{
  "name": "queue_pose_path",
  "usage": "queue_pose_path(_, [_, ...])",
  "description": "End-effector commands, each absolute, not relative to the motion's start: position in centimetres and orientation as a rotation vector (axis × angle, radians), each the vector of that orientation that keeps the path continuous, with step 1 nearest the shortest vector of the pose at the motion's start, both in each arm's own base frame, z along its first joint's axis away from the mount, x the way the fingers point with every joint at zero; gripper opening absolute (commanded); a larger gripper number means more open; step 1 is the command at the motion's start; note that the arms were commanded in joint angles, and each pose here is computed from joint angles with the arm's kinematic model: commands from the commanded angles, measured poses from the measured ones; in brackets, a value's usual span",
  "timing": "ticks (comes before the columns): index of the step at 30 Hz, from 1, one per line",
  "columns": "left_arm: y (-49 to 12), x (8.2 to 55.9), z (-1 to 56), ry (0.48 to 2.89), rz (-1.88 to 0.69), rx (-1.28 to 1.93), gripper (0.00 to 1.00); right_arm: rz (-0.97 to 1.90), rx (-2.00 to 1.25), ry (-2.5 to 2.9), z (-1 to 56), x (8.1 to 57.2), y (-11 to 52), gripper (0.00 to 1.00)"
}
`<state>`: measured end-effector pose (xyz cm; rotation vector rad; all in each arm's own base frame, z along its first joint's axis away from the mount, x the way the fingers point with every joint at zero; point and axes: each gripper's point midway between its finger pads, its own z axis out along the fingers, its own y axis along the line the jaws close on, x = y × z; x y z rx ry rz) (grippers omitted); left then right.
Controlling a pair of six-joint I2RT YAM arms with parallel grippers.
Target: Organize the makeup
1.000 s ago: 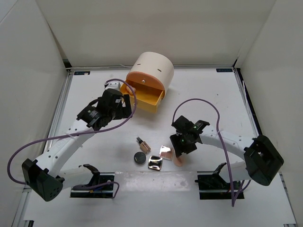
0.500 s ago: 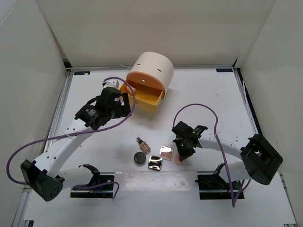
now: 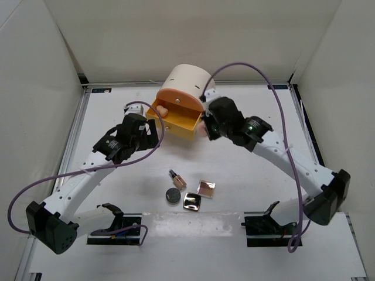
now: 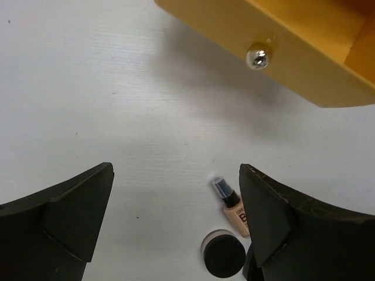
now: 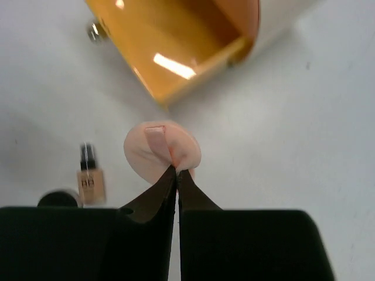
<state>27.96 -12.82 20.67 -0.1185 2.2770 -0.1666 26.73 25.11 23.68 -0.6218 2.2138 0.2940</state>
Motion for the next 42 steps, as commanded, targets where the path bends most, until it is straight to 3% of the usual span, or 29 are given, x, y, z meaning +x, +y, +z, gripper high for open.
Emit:
queue_pose_path(1, [-13.5, 28.0, 20.8, 2.245, -0.25, -0.121, 0.98, 0.291, -0.782, 2.064, 25.3, 30.8, 29.3, 0.05])
queue_pose_path(5, [-13.8, 28.3, 19.4, 2.257, -0.259, -0.128, 0.98, 0.272, -0.801, 2.005, 27.1, 35.8, 31.9, 0.1])
queue_pose_path(8, [-14.2, 29.0, 19.2, 2.248, -0.267, -0.134, 0.98, 0.219, -0.808, 2.083, 25.0, 37.4, 32.0, 0.26])
queue_pose_path(9, [-14.2, 29.3, 19.1, 2.247, -0.257, -0.136, 0.98, 0.213, -0.81, 2.08, 24.9, 37.5, 32.1, 0.44])
queue_pose_path(12, [-14.8, 29.8, 18.9, 2.245, -0.27, -0.115, 0.98, 0.234, -0.814, 2.03, 26.4, 37.6, 32.4, 0.69])
queue_pose_path(14, [-15.4, 30.4, 18.7, 2.241, -0.286, -0.085, 0.98, 0.247, -0.814, 1.977, 28.1, 37.7, 32.5, 0.75])
queue_pose_path(19, [-16.2, 31.5, 17.2, 2.259, -0.281, -0.061, 0.86, 0.274, -0.711, 1.853, 32.9, 40.7, 31.1, 0.82])
queue_pose_path(25, [-17.8, 34.5, 16.8, 2.231, -0.309, -0.033, 0.76, 0.494, -0.698, 1.795, 34.1, 46.5, 28.3, 0.95])
queue_pose_path(32, [-18.0, 36.8, 15.2, 2.229, -0.325, -0.039, 0.68, 0.641, -0.767, 1.688, 33.1, 52.4, 27.3, 0.99])
queue_pose_path(42, [-18.2, 40.4, 15.6, 2.167, -0.347, -0.066, 0.65, 0.859, -0.815, 1.522, 32.0, 55.7, 28.3, 0.99])
